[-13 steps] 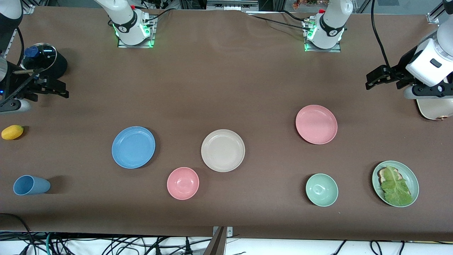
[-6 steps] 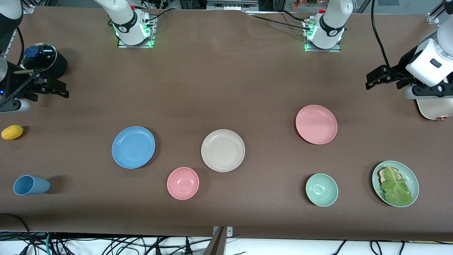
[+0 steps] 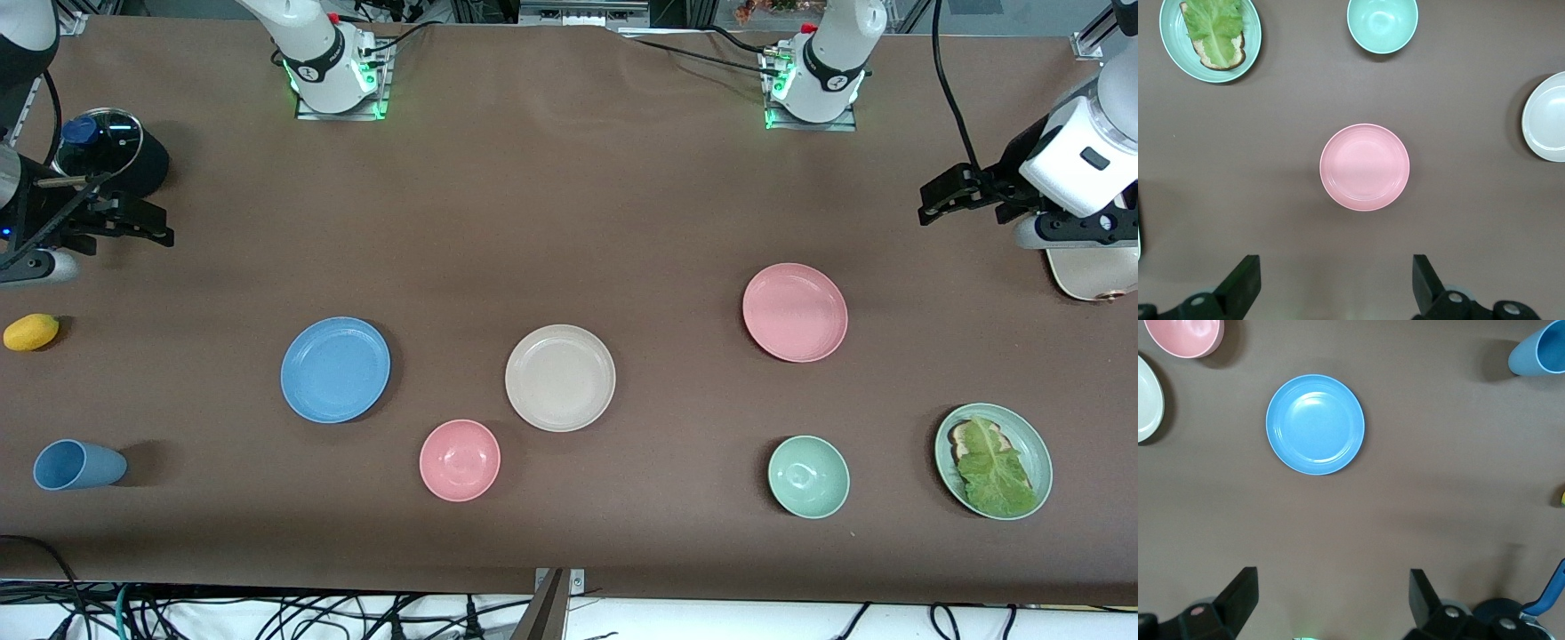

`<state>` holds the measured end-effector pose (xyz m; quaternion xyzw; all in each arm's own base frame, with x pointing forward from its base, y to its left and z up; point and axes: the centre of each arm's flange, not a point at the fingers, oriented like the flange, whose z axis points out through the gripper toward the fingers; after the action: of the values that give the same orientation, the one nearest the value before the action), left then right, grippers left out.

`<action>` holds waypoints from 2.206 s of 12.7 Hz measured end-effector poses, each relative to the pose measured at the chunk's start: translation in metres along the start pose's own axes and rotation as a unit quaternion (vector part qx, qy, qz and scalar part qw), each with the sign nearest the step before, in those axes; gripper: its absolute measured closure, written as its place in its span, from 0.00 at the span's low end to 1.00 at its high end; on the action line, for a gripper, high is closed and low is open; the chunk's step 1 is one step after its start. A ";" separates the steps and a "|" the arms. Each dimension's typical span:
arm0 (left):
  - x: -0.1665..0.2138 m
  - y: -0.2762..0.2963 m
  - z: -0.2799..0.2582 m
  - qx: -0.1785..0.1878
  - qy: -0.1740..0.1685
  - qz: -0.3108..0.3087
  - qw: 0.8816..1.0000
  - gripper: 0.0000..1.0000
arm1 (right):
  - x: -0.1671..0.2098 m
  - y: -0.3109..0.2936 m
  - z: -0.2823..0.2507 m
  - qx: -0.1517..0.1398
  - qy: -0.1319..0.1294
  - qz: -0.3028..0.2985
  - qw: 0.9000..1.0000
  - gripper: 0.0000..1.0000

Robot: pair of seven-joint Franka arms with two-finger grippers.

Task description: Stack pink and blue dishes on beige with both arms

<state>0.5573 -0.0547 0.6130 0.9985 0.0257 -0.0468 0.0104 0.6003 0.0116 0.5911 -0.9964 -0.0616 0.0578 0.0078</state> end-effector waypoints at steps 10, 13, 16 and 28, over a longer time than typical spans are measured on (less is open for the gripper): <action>0.012 0.002 0.021 0.001 -0.020 0.001 1.000 0.00 | 0.000 0.001 0.000 0.000 0.000 0.001 1.000 0.00; 0.038 0.001 0.070 0.002 -0.056 -0.001 0.998 0.00 | 0.000 0.002 0.001 -0.001 -0.001 0.002 1.000 0.00; 0.074 0.005 0.138 -0.001 -0.085 0.000 0.996 0.00 | 0.000 0.002 0.002 -0.001 -0.003 0.002 1.000 0.00; 0.120 -0.039 0.327 -0.089 -0.101 0.051 0.990 0.00 | 0.002 0.002 0.001 -0.001 0.003 0.002 1.000 0.00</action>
<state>0.6438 -0.0176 0.2759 0.9838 -0.0226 -0.1439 0.1041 0.6020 0.0093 0.5896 -0.9967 -0.0596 0.0547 0.0064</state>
